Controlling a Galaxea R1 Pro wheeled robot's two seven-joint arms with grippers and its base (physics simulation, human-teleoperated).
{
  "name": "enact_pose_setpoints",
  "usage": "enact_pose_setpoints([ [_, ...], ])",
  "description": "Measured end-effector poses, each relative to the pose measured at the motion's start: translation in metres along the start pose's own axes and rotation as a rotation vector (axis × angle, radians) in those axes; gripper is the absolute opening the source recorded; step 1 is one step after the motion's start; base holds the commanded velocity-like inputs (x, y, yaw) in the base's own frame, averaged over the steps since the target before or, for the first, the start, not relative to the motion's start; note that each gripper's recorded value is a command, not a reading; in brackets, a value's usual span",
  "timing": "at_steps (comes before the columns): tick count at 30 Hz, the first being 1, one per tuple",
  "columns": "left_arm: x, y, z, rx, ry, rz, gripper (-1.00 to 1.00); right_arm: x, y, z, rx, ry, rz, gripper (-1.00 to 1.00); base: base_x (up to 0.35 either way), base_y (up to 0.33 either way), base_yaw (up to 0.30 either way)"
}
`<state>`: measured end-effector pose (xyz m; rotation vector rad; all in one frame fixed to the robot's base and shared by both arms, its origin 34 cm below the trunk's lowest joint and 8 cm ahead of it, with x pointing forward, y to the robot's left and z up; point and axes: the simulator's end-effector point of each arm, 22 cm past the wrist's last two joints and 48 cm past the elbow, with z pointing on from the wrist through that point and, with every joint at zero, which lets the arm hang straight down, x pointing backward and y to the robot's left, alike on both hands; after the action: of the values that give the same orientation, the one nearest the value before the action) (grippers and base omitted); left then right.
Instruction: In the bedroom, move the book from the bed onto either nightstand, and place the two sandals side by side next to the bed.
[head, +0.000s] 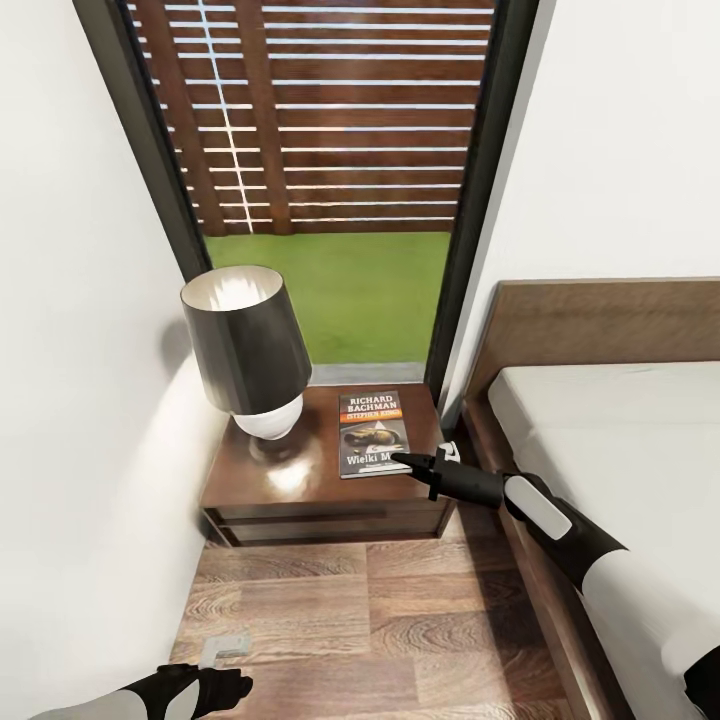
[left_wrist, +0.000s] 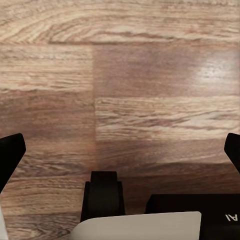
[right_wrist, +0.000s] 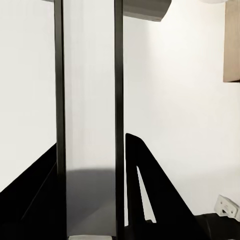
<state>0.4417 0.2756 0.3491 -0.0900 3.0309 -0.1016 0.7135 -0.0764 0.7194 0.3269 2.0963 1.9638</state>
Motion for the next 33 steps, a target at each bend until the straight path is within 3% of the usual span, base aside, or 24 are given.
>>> enact_pose_setpoints([
  [33,0.0002,0.0,0.0001,0.0,0.0,0.0,1.0,-0.0002,-0.001,-0.0003,0.004,0.0,-0.001,-1.0,0.052,0.029,0.0],
])
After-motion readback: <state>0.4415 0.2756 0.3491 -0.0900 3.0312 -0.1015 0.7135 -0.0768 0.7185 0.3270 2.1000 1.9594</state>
